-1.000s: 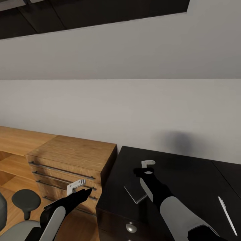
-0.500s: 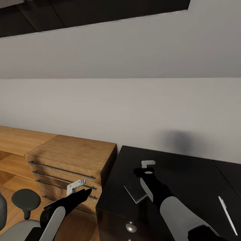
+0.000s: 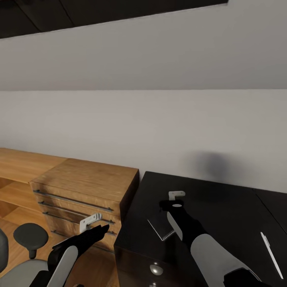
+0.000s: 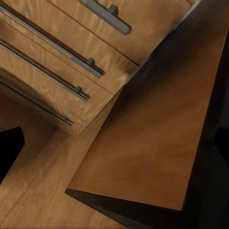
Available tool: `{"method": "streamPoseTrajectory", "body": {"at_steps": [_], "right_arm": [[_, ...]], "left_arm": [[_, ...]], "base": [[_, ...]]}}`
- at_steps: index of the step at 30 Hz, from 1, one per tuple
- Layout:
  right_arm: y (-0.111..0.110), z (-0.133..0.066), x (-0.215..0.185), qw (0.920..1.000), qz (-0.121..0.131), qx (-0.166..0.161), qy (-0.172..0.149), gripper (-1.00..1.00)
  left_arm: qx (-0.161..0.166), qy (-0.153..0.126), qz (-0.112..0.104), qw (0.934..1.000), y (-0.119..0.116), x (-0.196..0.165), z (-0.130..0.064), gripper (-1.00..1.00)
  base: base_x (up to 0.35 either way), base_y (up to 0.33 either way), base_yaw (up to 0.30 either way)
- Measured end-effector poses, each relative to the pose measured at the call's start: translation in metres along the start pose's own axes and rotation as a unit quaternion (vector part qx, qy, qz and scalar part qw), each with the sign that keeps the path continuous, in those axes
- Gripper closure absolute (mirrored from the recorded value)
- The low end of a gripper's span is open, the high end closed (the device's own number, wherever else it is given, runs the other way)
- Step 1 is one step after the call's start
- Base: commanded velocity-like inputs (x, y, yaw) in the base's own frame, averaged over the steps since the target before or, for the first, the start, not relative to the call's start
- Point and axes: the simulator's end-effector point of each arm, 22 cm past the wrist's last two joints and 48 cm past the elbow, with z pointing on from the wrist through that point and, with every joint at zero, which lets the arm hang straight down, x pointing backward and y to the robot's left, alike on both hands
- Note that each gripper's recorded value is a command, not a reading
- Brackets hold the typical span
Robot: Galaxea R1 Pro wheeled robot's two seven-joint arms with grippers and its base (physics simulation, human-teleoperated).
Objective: In the bedroom, organize the workspace by keeping the computer under the desk, ensuring the monitor is on the desk, placing the keyboard on the desk next to the monitor, placing the mouse on the desk next to the keyboard, moving the folder from the swivel chair onto the desk next to the mouse, stacking the notebook on top of the folder with the pen on top of the notebook, and positioning the swivel chair next to the desk.
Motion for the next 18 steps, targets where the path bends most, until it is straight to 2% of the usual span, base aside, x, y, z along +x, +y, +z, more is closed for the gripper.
{"method": "streamPoseTrajectory", "body": {"at_steps": [18], "right_arm": [[-0.002,0.008,0.014,0.9999,-0.001,0.001,0.014,-1.0]], "left_arm": [[-0.005,0.011,-0.001,0.9999,0.004,0.008,0.007,-1.0]], "base": [[0.0,0.0,0.0]]}}
